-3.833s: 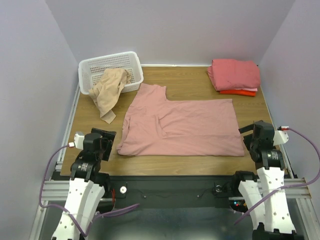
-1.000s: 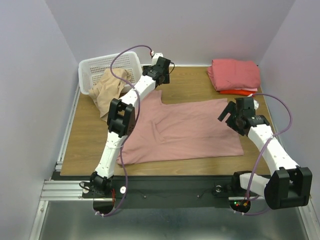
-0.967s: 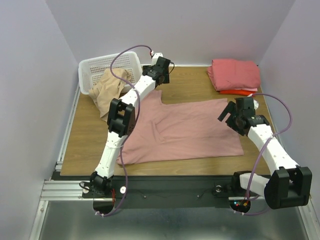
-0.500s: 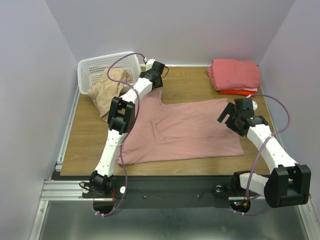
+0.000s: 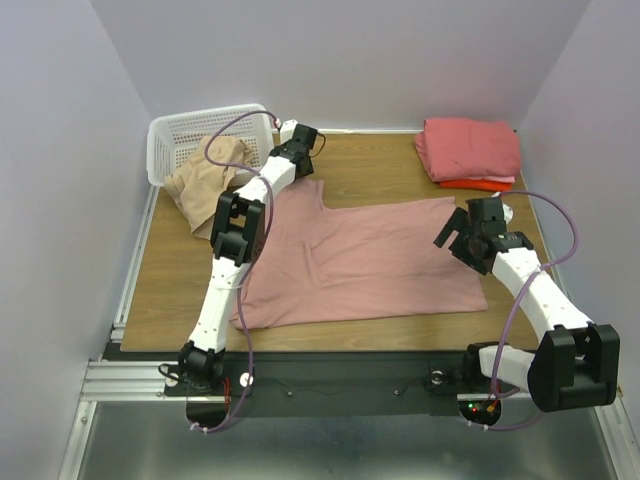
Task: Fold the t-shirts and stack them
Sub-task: Fold the tshirt
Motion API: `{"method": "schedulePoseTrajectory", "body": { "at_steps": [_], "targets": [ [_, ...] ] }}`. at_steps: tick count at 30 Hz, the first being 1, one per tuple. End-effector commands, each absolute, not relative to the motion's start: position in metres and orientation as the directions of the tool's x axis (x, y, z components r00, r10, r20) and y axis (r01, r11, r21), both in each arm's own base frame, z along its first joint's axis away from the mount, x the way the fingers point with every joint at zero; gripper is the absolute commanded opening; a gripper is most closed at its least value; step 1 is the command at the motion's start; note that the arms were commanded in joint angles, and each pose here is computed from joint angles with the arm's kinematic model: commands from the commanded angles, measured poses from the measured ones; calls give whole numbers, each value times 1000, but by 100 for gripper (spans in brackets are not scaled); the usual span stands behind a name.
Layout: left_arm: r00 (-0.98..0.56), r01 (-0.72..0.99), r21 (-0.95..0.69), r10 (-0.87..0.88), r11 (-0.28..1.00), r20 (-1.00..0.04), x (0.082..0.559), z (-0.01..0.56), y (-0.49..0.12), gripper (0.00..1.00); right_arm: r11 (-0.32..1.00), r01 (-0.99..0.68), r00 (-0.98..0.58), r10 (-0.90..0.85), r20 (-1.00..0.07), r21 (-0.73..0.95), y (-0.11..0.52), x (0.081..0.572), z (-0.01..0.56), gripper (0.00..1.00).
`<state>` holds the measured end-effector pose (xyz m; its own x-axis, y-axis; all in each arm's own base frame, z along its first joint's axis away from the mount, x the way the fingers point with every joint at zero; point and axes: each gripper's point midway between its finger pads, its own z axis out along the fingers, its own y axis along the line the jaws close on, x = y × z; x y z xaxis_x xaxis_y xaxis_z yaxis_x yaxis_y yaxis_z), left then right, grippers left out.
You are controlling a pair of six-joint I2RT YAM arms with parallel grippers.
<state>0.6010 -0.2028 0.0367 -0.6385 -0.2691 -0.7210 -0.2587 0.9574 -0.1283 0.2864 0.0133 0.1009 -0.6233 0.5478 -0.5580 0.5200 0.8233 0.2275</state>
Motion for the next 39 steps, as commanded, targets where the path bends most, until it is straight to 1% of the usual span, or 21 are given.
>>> {"method": "schedulePoseTrajectory", "body": {
  "at_steps": [1, 2, 3, 7, 8, 9, 10, 14, 18, 21, 25, 26, 28, 29, 31, 32, 33, 36, 39],
  "targets": [
    [-686, -284, -84, -264, 955, -678, 581, 16, -196, 49, 820, 521, -587, 547, -597, 239, 9, 297, 108, 100],
    [-693, -290, -74, -263, 954, -672, 578, 13, -194, 43, 818, 524, -586, 549, -597, 238, 9, 297, 108, 100],
    [-696, -297, -69, -265, 952, -667, 576, 12, -192, 39, 818, 524, -586, 549, -597, 238, 9, 297, 108, 100],
    [-716, -344, -24, -279, 939, -640, 563, 6, -182, 39, 811, 531, -572, 556, -603, 244, 8, 301, 112, 100],
    [-719, -355, -8, -278, 935, -637, 560, 3, -178, 35, 809, 533, -568, 560, -604, 249, 8, 302, 113, 100],
    [-721, -358, 7, -272, 934, -637, 558, 4, -175, 19, 808, 533, -565, 561, -605, 252, 8, 302, 114, 100],
    [-725, -360, 22, -265, 933, -635, 556, 1, -173, 0, 807, 532, -562, 563, -606, 256, 9, 304, 115, 100],
    [-734, -335, 16, -250, 942, -632, 556, 6, -176, 0, 806, 532, -556, 564, -610, 261, 9, 306, 118, 100],
    [-699, -335, -26, -266, 942, -664, 559, 32, -177, 0, 799, 540, -548, 572, -610, 264, 8, 308, 118, 100],
    [-645, -329, -75, -281, 941, -711, 567, 71, -179, 0, 800, 536, -547, 573, -610, 270, 9, 311, 120, 100],
    [-598, -328, -117, -302, 937, -743, 575, 110, -181, 0, 800, 533, -552, 575, -604, 274, 11, 312, 119, 100],
    [-592, -329, -122, -305, 936, -746, 576, 113, -181, 2, 801, 532, -553, 575, -603, 275, 11, 312, 119, 100],
    [-582, -325, -131, -307, 937, -753, 577, 121, -181, 22, 801, 533, -556, 575, -600, 274, 12, 311, 117, 100],
    [-579, -320, -138, -309, 937, -754, 577, 125, -182, 38, 801, 532, -557, 574, -600, 273, 11, 310, 116, 100],
    [-582, -320, -138, -309, 937, -752, 576, 124, -182, 57, 804, 530, -561, 572, -598, 271, 12, 309, 115, 100],
    [-583, -319, -137, -309, 938, -751, 576, 123, -183, 62, 804, 531, -564, 570, -598, 266, 11, 308, 114, 100],
    [-589, -317, -136, -308, 938, -747, 576, 119, -183, 69, 805, 531, -566, 570, -596, 265, 11, 308, 113, 100],
    [-603, -327, -128, -311, 936, -735, 573, 112, -182, 72, 806, 532, -569, 567, -595, 260, 11, 308, 112, 100],
    [-610, -337, -112, -307, 935, -731, 570, 104, -180, 72, 808, 533, -576, 564, -592, 252, 11, 307, 108, 100]
  ]
}}
